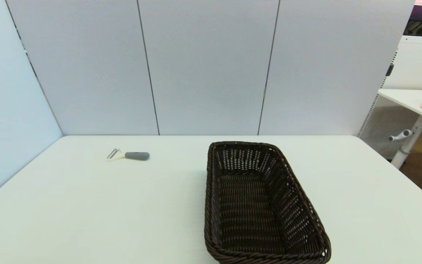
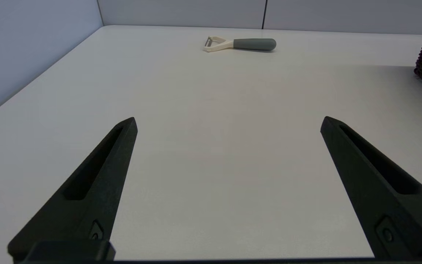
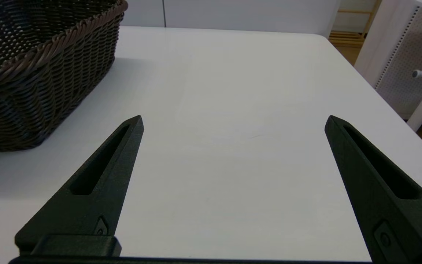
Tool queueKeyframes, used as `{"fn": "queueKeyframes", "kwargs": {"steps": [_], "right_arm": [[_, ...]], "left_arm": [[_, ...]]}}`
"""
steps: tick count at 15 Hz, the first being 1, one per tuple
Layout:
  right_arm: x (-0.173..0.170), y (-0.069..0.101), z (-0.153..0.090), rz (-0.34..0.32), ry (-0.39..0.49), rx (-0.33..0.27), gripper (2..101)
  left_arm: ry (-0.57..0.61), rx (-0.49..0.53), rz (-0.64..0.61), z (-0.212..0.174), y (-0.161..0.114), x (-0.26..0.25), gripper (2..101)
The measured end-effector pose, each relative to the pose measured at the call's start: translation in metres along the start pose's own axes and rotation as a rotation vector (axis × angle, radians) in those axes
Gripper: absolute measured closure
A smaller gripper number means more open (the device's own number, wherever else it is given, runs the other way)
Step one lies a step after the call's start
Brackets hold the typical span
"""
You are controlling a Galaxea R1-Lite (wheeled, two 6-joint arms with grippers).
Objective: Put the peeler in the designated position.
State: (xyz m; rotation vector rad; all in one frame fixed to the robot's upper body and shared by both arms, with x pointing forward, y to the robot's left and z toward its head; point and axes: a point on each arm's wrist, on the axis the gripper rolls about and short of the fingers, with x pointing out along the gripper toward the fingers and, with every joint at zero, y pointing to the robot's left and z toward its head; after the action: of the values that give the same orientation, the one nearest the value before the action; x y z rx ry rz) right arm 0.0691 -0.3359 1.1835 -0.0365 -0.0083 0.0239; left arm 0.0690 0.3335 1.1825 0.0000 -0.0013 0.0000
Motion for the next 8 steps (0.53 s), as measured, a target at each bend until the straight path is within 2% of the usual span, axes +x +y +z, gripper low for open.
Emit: {"fn": "queueKeyframes", "kwargs": {"steps": [2,8], "right_arm": [[0.0,-0.0002,-0.0003,-0.008,0.002,0.02,4.3],[0.0001,-0.0003,-0.0002,-0.014,0.001,0.025,4.3]], "left_arm": [[0.0,0.0,0.0,0.0,0.0,0.0,2.0],[0.0,0.0,0.0,0.0,0.0,0.0,2.0]]}}
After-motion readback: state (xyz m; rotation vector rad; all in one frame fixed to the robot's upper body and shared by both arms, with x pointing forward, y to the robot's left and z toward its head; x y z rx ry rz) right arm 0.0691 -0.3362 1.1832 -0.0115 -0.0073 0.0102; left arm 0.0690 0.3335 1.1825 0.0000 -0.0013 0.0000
